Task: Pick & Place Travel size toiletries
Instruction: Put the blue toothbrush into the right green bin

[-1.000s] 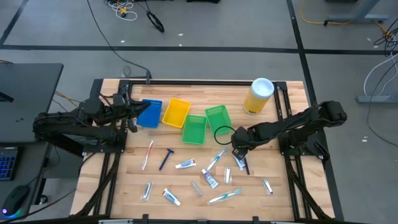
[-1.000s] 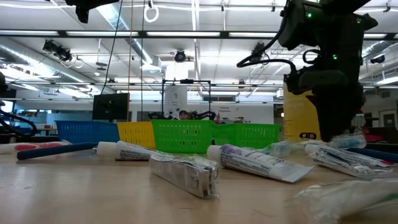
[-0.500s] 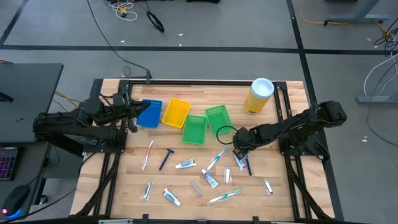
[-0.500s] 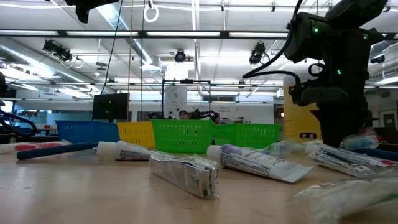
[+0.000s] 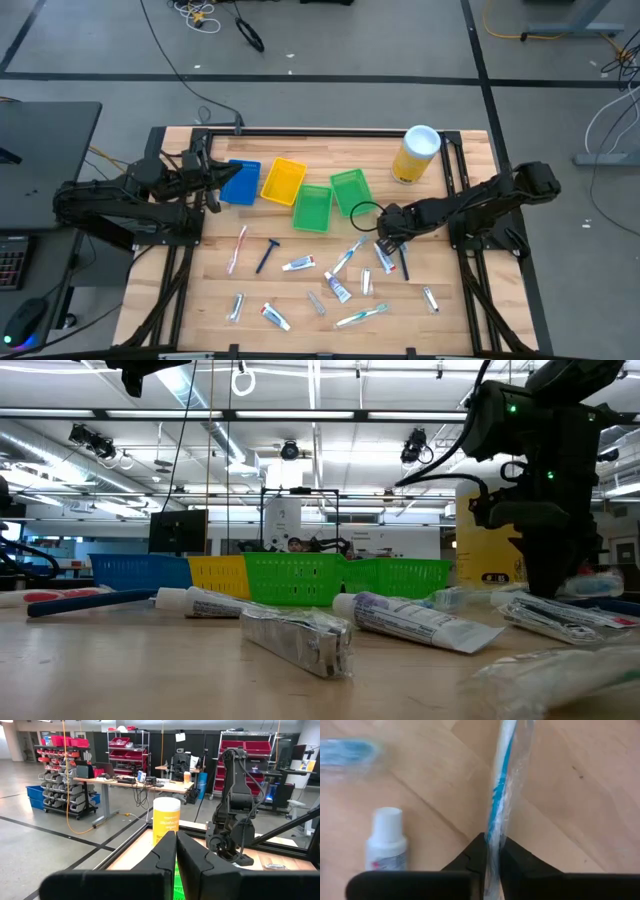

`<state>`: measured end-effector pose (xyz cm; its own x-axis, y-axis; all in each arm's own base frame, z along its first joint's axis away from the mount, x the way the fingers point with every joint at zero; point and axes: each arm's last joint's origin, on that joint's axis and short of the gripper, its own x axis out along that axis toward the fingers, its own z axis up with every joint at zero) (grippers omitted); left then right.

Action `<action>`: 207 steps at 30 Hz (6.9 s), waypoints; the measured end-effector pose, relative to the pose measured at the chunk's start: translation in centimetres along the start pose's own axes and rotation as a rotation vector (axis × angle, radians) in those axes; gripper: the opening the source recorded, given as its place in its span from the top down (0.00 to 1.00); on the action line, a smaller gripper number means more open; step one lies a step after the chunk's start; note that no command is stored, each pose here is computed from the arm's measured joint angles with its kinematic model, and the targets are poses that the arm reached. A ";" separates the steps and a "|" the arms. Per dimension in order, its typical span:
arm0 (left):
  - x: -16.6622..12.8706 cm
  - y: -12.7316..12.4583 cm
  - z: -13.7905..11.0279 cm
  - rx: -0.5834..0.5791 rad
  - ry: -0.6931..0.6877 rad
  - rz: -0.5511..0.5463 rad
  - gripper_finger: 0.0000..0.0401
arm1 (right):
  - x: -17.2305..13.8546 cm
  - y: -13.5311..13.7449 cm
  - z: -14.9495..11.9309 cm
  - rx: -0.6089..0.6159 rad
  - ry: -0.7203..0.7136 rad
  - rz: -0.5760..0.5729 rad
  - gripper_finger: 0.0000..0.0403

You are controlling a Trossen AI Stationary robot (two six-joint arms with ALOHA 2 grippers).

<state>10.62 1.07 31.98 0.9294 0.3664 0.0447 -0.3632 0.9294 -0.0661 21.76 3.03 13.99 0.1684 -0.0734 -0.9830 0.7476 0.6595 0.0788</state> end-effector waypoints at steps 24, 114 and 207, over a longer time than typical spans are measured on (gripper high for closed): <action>0.0 0.0 0.0 -0.001 0.000 0.000 0.98 | -7.7 -3.3 -1.0 0.051 -0.189 0.194 0.93; 0.4 -0.5 -0.2 -0.001 0.023 -0.134 0.97 | -4.5 0.7 10.0 -0.379 -0.793 0.150 0.61; 6.2 -6.7 -5.9 0.018 0.368 -0.242 0.74 | 4.3 7.1 3.3 -1.066 -0.397 0.389 0.77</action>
<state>19.20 -3.11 26.82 0.9481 0.1009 -0.3015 -0.1306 0.9882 -0.0800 29.92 4.97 10.85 0.5909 0.1664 -0.7894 -0.2729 0.9620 -0.0016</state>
